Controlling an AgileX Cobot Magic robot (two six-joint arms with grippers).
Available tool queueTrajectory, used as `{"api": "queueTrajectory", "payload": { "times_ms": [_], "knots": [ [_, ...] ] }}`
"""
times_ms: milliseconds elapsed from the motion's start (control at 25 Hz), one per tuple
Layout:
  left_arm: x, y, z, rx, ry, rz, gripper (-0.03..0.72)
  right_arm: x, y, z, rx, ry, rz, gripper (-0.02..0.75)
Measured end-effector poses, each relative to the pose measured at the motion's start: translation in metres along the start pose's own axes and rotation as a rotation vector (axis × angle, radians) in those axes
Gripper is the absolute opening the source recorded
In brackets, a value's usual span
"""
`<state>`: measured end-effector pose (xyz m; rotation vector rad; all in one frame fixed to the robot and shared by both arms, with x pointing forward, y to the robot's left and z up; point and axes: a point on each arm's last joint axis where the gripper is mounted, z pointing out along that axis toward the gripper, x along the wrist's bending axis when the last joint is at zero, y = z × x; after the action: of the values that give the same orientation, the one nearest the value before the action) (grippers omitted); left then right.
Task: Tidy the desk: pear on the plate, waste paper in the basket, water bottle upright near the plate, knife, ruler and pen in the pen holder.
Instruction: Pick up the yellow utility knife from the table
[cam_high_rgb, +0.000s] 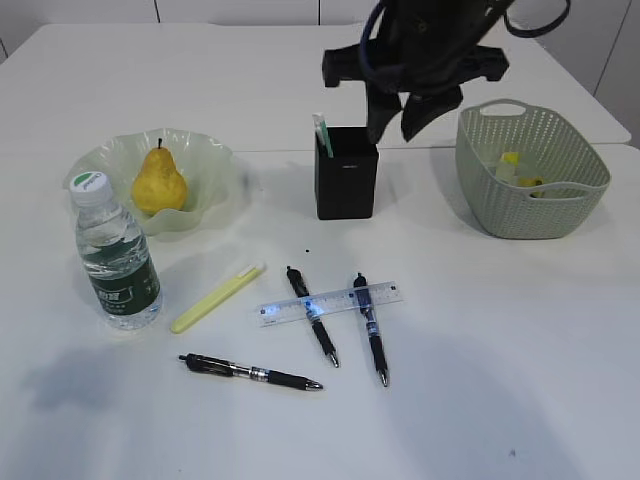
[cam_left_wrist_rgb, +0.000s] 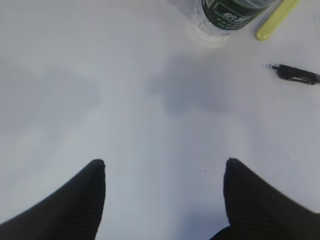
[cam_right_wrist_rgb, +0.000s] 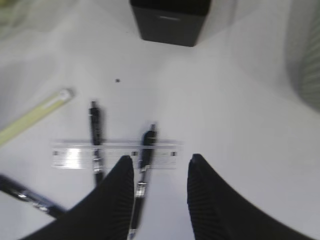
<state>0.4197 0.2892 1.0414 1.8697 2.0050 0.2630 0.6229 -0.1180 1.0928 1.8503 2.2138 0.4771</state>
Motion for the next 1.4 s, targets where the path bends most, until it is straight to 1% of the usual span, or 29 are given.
{"api": "queueTrajectory", "payload": {
  "times_ms": [80,160,320,520,680,760,840,920,1040,1280,1400],
  "knots": [
    [0.0,0.0,0.0,0.0,0.0,0.01,0.521,-0.008,0.001,0.0,-0.012,-0.087,-0.083,0.272],
    [0.0,0.0,0.0,0.0,0.0,0.015,0.521,-0.012,0.002,-0.001,-0.017,-0.127,-0.137,0.272],
    [-0.001,0.005,-0.006,-0.014,-0.003,0.026,0.521,-0.016,0.003,-0.001,-0.01,-0.134,-0.202,0.267],
    [-0.007,0.025,-0.033,-0.082,-0.007,0.047,0.521,-0.021,0.0,-0.006,-0.003,-0.126,-0.246,0.263],
    [-0.011,0.038,-0.052,-0.111,-0.012,0.06,0.521,-0.039,-0.011,-0.002,0.052,-0.128,-0.255,0.262],
    [-0.015,0.045,-0.056,-0.117,-0.013,0.086,0.521,-0.05,-0.02,0.003,0.096,-0.119,-0.251,0.262],
    [-0.023,0.051,-0.056,-0.112,-0.016,0.129,0.521,-0.058,-0.029,0.005,0.127,-0.104,-0.246,0.26],
    [-0.035,0.057,-0.058,-0.114,-0.033,0.181,0.521,-0.066,-0.037,0.003,0.146,-0.109,-0.233,0.26],
    [-0.055,0.072,-0.057,-0.115,-0.061,0.252,0.521,-0.071,-0.044,-0.006,0.143,-0.121,-0.237,0.26],
    [-0.098,0.112,-0.047,-0.096,-0.086,0.371,0.521,-0.072,-0.046,-0.022,0.107,-0.13,-0.24,0.26],
    [-0.119,0.131,-0.04,-0.078,-0.078,0.428,0.521,-0.072,-0.046,-0.022,0.106,-0.132,-0.241,0.26]
  ]
}}
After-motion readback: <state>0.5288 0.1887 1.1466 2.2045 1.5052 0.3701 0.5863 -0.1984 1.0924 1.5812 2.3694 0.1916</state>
